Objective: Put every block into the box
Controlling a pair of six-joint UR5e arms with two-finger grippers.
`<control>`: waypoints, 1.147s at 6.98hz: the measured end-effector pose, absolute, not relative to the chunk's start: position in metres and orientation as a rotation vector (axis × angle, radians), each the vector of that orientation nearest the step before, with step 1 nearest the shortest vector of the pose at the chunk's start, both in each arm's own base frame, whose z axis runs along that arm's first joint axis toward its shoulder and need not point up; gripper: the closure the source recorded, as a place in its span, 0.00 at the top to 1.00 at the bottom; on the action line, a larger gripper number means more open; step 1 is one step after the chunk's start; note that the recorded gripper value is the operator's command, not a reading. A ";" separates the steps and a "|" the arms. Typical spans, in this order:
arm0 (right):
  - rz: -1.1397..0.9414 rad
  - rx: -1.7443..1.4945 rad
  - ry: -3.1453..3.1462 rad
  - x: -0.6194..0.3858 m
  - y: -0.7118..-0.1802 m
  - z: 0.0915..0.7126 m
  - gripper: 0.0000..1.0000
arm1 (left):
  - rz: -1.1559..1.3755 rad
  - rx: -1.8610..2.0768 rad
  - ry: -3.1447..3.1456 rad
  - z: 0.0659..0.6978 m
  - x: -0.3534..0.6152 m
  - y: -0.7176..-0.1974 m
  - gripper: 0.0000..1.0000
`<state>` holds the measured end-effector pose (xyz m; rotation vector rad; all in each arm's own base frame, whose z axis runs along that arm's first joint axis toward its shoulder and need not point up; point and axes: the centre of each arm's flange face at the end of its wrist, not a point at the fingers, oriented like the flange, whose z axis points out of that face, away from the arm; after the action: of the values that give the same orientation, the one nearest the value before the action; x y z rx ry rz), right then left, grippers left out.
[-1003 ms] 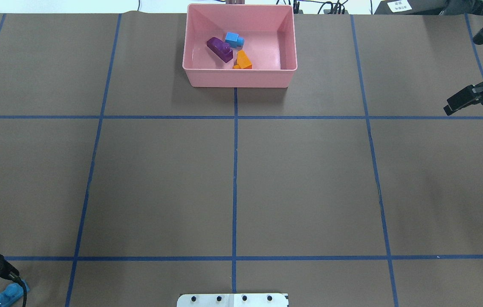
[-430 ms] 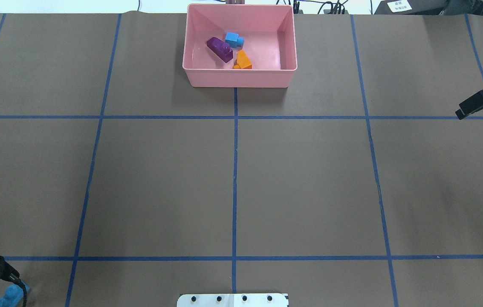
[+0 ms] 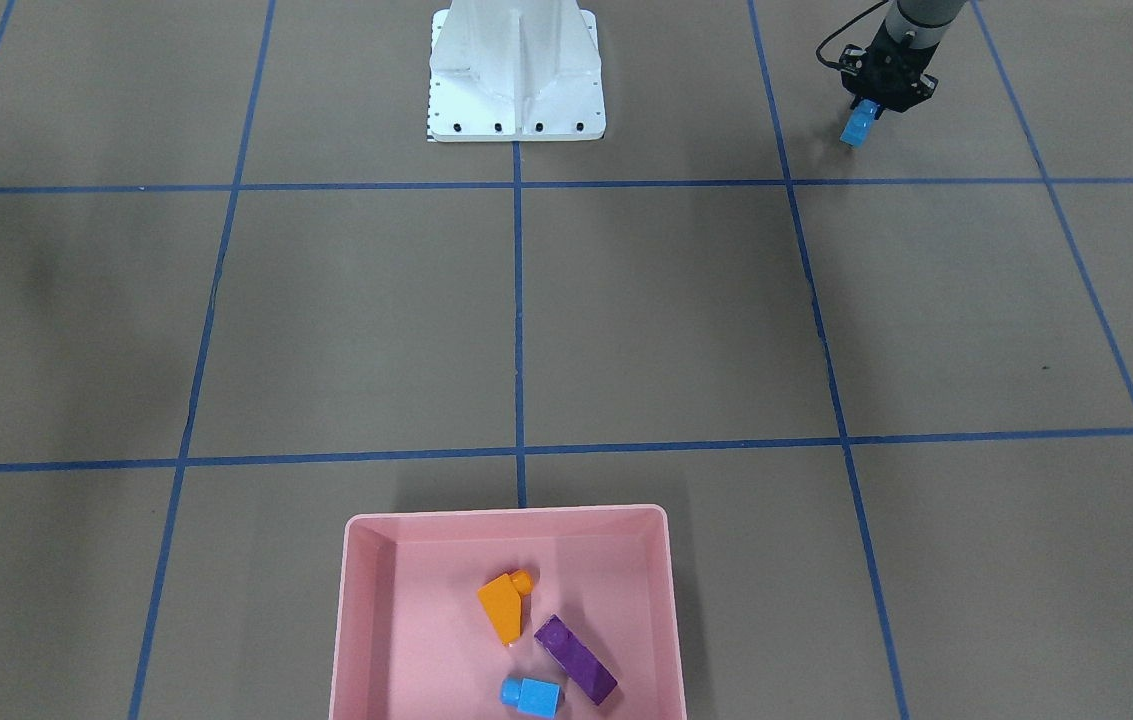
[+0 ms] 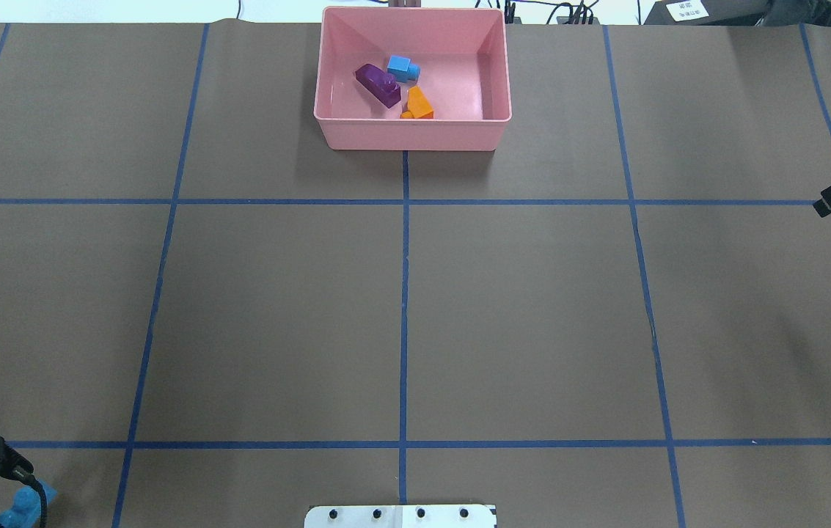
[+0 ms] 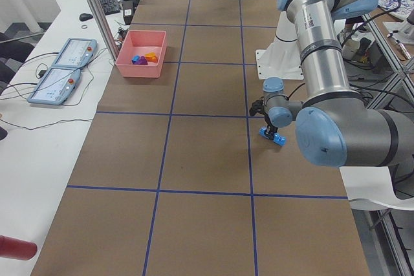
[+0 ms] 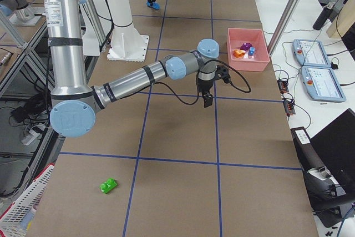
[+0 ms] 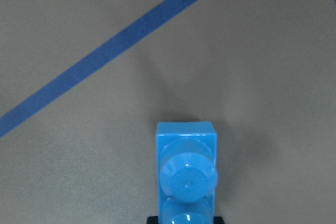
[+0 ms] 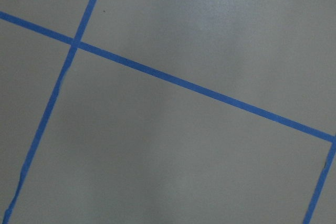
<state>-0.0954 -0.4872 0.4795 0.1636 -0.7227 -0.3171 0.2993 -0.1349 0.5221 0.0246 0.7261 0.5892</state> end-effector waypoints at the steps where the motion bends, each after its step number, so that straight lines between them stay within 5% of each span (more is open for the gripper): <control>1: -0.336 0.150 -0.712 -0.084 -0.477 0.499 1.00 | 0.551 0.023 0.759 0.503 0.298 -0.136 0.00; 8: -0.416 -0.017 -0.659 -0.073 -0.402 0.595 1.00 | 0.365 0.151 1.175 0.334 0.323 -0.213 0.00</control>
<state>-0.0731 -0.4016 0.5950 -0.0168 -0.6591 -0.4163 0.3232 -0.2133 0.3339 0.1509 1.1754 0.3647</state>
